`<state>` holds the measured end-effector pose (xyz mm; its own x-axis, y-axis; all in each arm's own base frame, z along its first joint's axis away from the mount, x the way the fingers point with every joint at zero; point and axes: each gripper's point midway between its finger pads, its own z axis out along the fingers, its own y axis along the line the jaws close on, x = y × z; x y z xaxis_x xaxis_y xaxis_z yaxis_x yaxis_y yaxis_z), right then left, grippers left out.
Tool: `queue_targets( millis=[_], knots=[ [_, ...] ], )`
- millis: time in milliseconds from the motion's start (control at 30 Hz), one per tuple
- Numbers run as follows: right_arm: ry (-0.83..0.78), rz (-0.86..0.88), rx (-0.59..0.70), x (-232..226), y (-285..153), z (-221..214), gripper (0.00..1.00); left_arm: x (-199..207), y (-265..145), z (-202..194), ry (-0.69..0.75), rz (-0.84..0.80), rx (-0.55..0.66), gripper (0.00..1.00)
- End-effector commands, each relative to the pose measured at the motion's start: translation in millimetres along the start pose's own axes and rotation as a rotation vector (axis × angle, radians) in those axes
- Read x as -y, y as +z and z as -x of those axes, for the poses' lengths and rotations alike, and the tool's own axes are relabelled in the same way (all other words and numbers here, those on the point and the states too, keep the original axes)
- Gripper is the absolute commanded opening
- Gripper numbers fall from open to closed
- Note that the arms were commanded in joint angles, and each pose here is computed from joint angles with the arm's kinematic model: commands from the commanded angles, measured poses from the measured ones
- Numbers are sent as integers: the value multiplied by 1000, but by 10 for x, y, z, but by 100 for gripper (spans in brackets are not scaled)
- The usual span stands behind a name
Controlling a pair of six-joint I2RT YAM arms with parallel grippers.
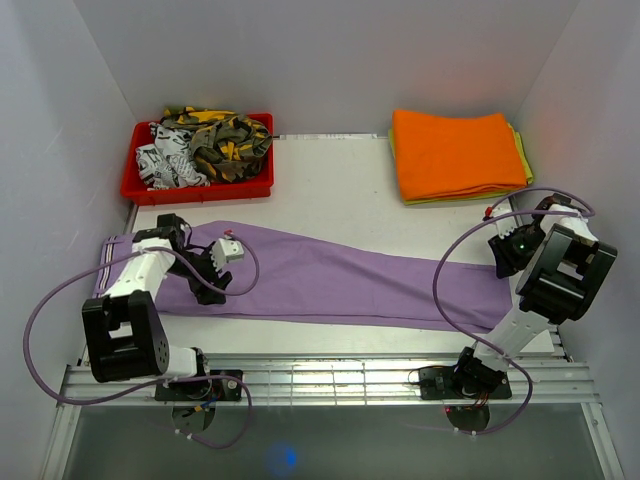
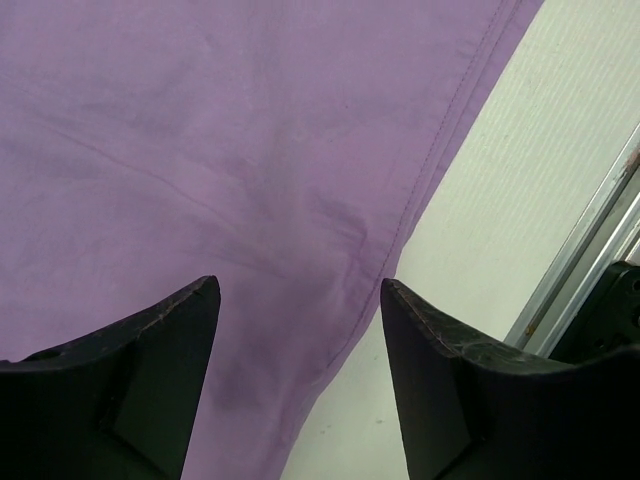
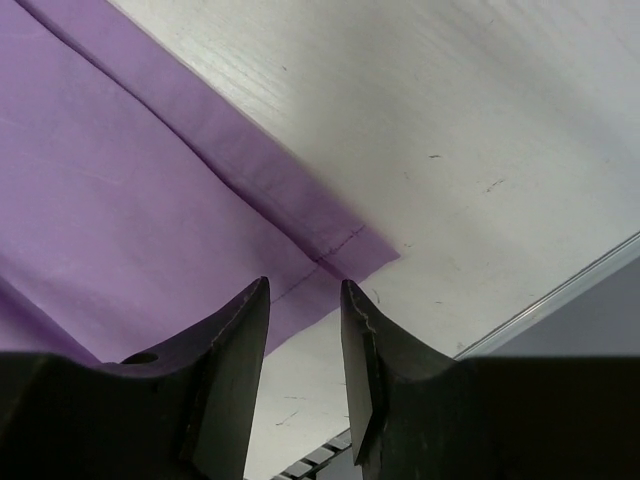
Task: Fold and stack the trousers
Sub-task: Fold the trousers
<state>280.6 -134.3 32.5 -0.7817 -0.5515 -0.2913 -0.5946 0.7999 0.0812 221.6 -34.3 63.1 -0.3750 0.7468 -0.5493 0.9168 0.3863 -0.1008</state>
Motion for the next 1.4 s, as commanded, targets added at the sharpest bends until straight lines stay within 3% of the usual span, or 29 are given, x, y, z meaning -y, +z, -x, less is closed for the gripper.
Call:
queue_targets(
  millis=[0,300,500,567,933,1367],
  knots=[
    [-27,-8,-6,77,54,-7,41,45,117,-1,-14,-27,2,75],
    [-61,43,-42,-32,131,-116,34,85,282,-92,-22,-59,-54,73],
    [-66,38,-33,-22,109,-80,18,99,351,-125,-22,-73,-75,71],
    [-70,34,-26,-16,79,-51,8,120,377,-168,-24,-79,-91,70],
    [-137,-35,52,61,-285,206,8,179,439,-270,-18,-99,-131,64],
    [-115,-174,31,397,-107,210,8,144,452,-308,-18,-85,-154,61]
  ],
)
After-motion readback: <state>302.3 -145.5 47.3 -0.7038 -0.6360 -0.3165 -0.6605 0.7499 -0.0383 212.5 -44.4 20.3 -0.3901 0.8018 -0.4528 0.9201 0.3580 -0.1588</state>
